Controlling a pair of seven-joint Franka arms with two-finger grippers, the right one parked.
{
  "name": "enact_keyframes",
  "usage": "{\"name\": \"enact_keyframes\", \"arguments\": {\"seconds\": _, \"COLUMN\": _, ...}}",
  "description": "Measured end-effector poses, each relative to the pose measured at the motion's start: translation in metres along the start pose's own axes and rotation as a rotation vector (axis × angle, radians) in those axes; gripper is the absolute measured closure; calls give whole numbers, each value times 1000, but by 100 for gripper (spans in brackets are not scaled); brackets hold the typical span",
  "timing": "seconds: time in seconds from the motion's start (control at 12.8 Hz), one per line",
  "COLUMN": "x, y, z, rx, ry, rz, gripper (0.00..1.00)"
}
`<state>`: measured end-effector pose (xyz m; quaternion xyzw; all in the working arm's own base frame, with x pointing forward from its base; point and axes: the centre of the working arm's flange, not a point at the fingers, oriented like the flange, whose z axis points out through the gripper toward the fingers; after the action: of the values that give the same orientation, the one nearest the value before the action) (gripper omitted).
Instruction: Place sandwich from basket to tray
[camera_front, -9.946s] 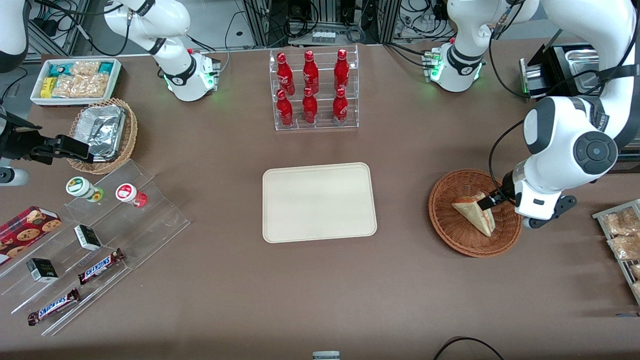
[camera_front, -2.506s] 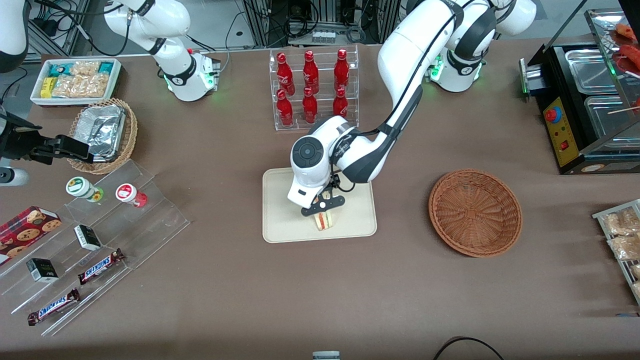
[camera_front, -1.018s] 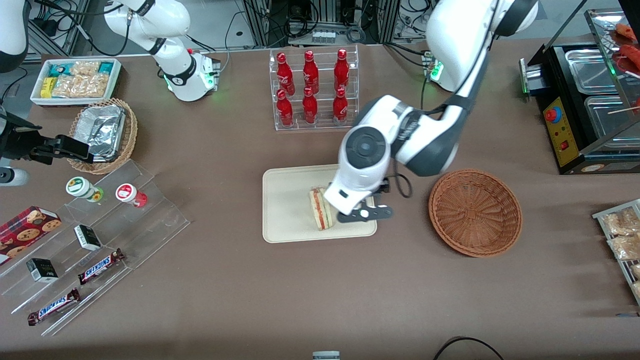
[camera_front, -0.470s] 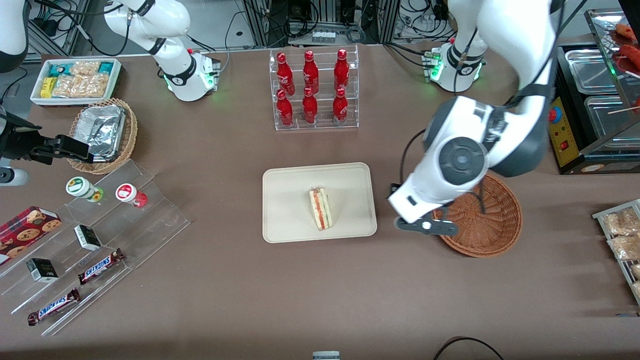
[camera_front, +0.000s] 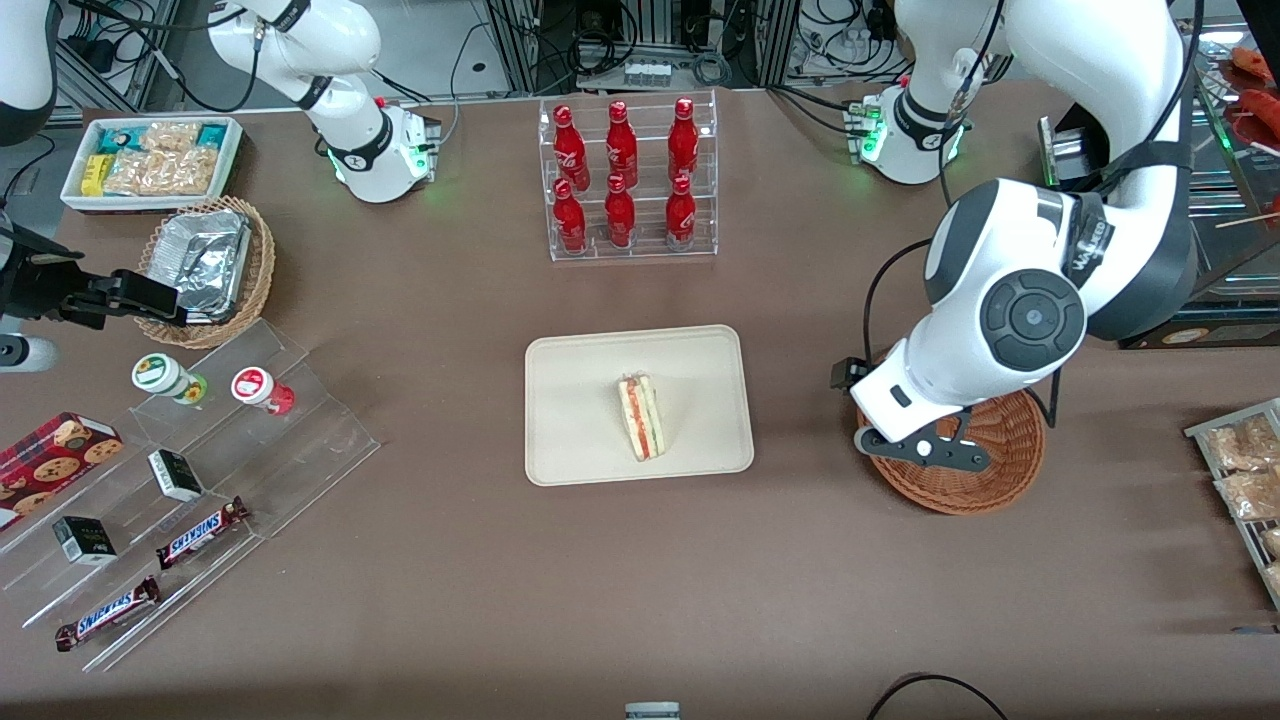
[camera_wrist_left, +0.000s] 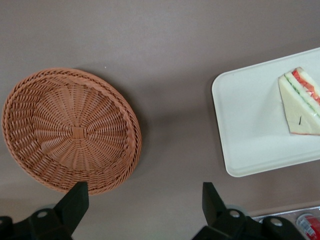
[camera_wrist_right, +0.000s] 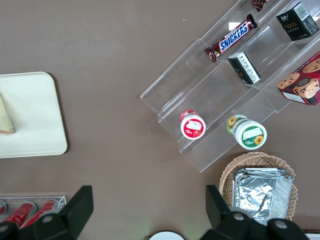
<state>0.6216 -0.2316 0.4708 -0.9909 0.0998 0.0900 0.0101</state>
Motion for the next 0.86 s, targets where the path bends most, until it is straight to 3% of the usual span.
{"name": "enact_keyframes", "arguments": {"seconds": 0.86, "x": -85, "y": -72, "z": -29, "rx": -6, "ry": -64, "rz": 14, "gripper": 0}}
